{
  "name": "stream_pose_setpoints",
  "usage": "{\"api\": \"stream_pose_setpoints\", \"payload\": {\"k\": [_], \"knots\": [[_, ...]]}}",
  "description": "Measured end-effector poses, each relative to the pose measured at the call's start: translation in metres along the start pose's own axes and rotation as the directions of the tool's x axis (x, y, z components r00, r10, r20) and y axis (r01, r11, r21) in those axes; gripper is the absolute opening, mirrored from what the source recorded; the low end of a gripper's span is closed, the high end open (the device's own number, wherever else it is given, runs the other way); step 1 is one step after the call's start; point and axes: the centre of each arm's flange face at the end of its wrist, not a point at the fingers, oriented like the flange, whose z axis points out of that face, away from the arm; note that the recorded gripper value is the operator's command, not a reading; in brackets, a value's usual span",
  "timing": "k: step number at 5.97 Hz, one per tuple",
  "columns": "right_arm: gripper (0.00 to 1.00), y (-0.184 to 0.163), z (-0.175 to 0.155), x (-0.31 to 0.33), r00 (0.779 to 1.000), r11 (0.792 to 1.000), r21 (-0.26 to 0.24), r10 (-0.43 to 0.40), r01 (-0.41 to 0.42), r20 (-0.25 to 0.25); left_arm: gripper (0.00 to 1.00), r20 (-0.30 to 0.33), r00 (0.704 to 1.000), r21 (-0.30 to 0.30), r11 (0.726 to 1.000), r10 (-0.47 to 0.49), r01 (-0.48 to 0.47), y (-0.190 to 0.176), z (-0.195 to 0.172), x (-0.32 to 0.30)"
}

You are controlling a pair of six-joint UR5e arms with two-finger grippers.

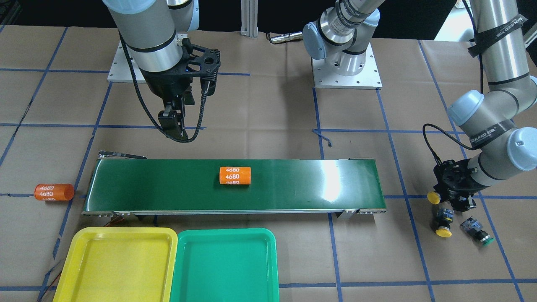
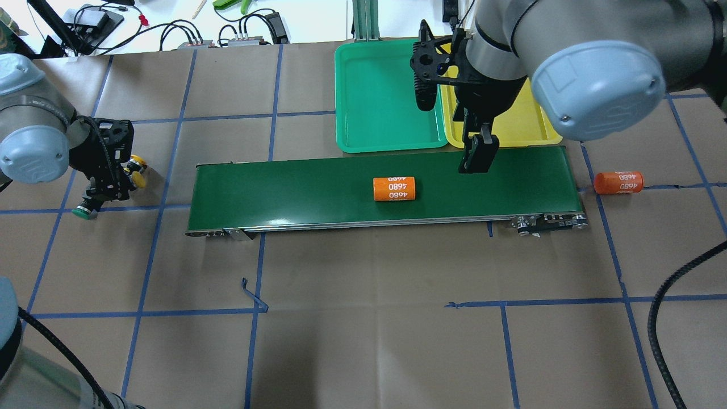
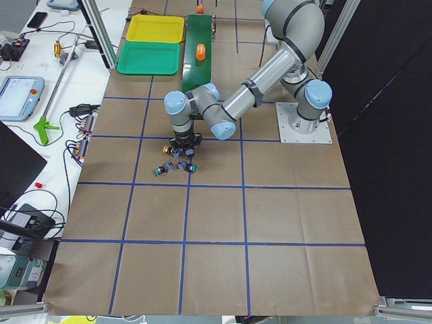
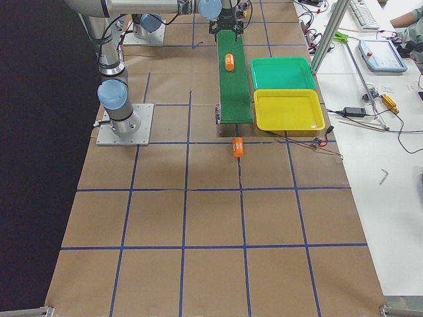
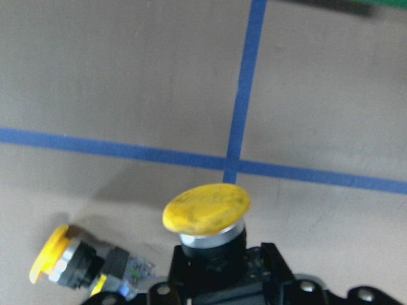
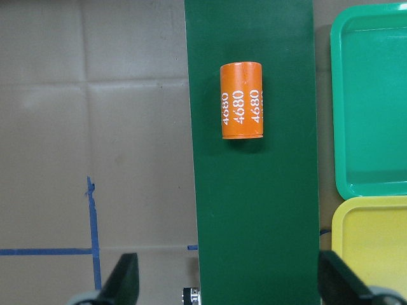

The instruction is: Sort buttons by color to trays

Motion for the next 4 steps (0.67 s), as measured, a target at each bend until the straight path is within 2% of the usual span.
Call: {"api": "stream_pose_setpoints", "payload": {"k": [2,4], "knots": [[1.00,0.004,-0.001,0.000,1.000,1.000,-0.002,-0.009,0.009,0.005,0.00,-0.008,0.996,-0.004,0.996,0.093,-0.093,-0.105,-0.025,0.016],[1.00,0.005,-0.001,-0.001,1.000,1.000,-0.003,-0.008,0.008,0.005,0.00,-0.030,0.990,0.036,0.990,0.138,-0.137,-0.192,-0.016,0.039]]}}
